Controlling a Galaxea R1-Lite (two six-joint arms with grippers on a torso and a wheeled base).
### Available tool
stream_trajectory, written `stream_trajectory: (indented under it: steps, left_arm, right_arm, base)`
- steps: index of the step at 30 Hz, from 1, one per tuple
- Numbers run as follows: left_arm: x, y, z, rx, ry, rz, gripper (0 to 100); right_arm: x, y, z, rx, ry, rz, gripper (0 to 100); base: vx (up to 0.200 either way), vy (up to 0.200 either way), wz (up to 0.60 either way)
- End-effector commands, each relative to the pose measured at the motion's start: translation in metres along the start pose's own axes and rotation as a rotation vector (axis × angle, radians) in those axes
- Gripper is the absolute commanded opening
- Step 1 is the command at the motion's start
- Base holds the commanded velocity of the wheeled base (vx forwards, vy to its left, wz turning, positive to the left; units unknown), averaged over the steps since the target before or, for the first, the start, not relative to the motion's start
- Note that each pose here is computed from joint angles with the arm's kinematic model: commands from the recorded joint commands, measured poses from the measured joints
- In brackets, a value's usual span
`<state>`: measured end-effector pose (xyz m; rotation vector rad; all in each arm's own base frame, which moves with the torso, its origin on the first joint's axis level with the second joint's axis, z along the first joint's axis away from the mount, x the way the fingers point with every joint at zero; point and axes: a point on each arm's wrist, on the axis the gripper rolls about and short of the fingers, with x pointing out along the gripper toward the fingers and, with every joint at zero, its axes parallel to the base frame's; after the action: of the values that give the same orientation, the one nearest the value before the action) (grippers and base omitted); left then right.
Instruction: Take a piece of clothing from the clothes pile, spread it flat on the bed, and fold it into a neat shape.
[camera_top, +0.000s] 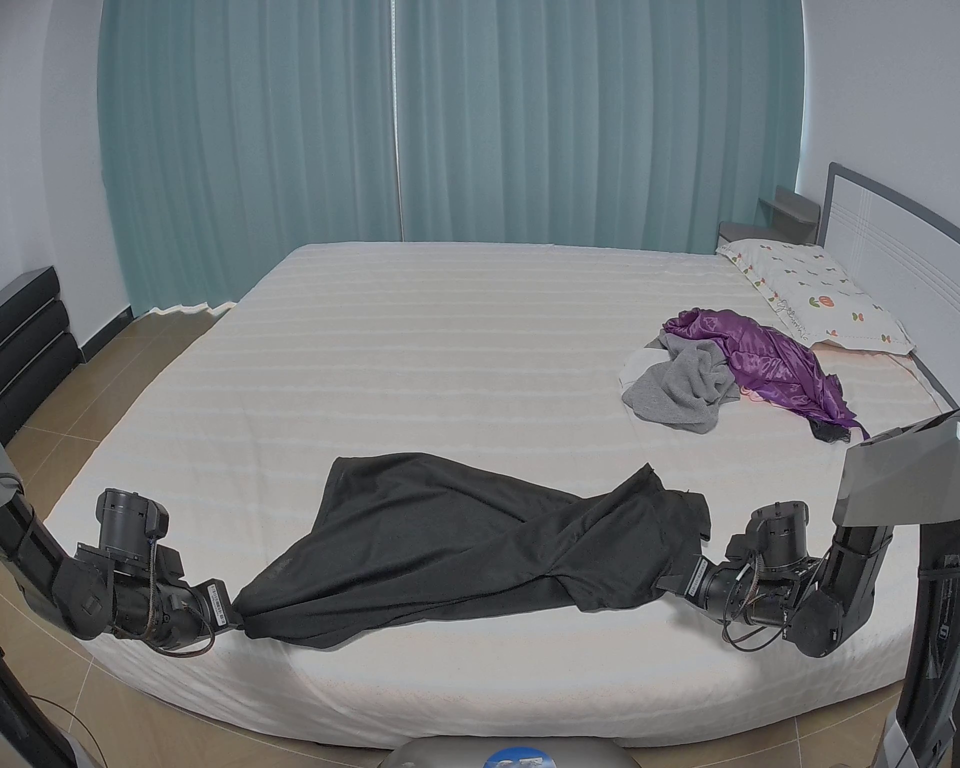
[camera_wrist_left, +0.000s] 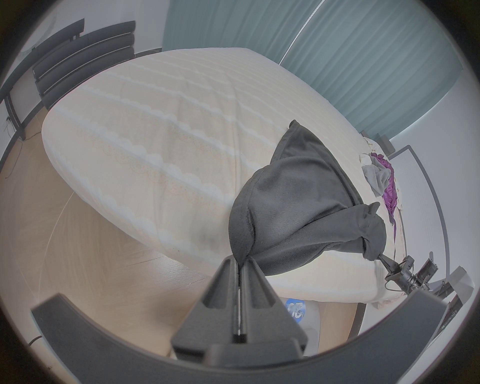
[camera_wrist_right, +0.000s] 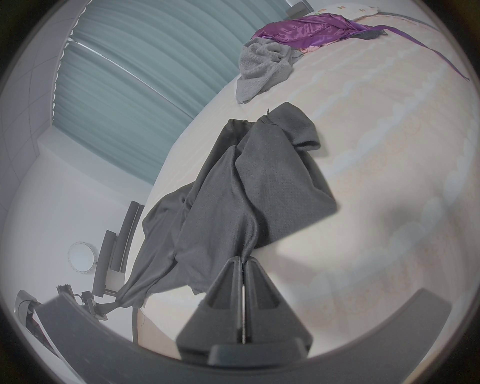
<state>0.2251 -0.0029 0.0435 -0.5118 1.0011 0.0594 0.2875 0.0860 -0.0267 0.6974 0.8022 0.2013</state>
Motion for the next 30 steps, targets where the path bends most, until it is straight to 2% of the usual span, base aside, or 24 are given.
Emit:
stream_trajectory:
  steps: [1, 7, 11, 17, 18, 24, 27, 30]
  left_arm:
    - [0.0, 0.0, 0.0, 0.001, 0.0, 0.002, 0]
    - [0.0, 0.001, -0.001, 0.01, 0.002, 0.005, 0]
    - [0.0, 0.002, -0.004, 0.029, 0.012, 0.009, 0]
    - [-0.002, 0.004, -0.008, 0.058, 0.021, 0.015, 0]
    - [-0.003, 0.004, -0.009, 0.066, 0.025, 0.016, 0]
    - [-0.002, 0.006, -0.013, 0.082, 0.039, 0.021, 0]
    - [-0.002, 0.005, -0.014, 0.094, 0.044, 0.02, 0]
    - [-0.001, 0.005, -0.016, 0.1, 0.053, 0.022, 0]
  right_arm:
    - [-0.02, 0.002, -0.002, 0.007, 0.001, 0.002, 0]
    - [-0.063, 0.005, -0.01, 0.014, 0.015, 0.005, 0]
    - [-0.098, 0.001, -0.024, 0.022, 0.076, 0.031, 0]
    - [-0.12, -0.002, -0.035, 0.036, 0.115, 0.0, 0]
    - [-0.128, -0.005, -0.038, 0.046, 0.145, -0.039, 0]
    - [-0.148, -0.005, -0.052, -0.009, 0.272, -0.081, 0]
    - [-0.154, -0.007, -0.065, -0.037, 0.378, -0.132, 0]
    - [-0.155, -0.009, -0.071, -0.059, 0.433, -0.161, 0]
  base:
    - [0.0, 0.0, 0.0]
    - [0.0, 0.0, 0.0]
    - [0.0, 0.0, 0.0]
    - [0.0, 0.0, 0.0]
    - [0.0, 0.0, 0.0]
    - [0.0, 0.0, 0.0]
    - [0.0, 0.0, 0.0]
    - [0.0, 0.0, 0.0]
